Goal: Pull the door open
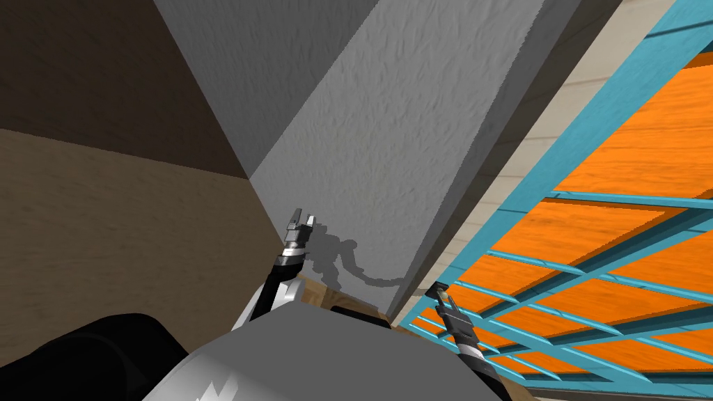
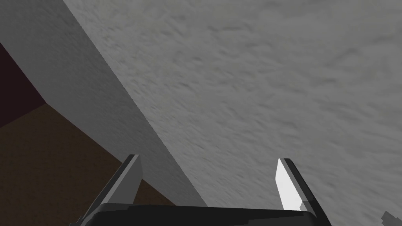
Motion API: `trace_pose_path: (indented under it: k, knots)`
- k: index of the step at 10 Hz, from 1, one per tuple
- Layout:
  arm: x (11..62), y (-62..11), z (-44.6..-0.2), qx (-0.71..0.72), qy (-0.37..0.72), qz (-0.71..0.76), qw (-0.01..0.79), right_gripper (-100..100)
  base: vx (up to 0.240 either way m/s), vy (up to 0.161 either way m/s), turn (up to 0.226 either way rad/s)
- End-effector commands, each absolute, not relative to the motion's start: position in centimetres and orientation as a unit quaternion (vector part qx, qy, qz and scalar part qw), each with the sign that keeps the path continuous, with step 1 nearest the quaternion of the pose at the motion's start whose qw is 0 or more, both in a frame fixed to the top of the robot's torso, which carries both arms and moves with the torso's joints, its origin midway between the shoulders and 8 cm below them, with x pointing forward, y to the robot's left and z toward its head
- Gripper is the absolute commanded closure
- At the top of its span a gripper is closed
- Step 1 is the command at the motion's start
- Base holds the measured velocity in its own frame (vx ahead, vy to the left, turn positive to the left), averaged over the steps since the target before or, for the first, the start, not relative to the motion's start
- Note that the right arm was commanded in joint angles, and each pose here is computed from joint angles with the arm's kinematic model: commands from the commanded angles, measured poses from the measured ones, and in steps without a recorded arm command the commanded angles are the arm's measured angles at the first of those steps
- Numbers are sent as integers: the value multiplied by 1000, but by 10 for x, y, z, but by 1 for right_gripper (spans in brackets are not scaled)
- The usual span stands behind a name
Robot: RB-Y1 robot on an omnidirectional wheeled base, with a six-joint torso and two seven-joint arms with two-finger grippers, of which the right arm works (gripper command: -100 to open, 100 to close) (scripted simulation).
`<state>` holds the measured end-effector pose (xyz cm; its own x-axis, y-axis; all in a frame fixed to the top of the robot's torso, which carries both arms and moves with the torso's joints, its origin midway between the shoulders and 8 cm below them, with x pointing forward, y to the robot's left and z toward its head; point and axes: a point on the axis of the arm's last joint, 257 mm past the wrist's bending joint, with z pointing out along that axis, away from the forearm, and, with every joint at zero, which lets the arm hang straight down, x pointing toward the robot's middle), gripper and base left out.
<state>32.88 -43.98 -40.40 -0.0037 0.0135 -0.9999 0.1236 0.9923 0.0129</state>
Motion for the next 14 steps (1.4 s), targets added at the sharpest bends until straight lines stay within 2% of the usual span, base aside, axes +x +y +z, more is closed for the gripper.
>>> trace_pose_path:
  k: [1, 14]
  knots:
    - [329, -440, -404, 48, 707, -39, 704, 100, 0, 0, 0]
    - [340, -439, -399, 156, 684, 54, 711, 100, -44, -12, 35]
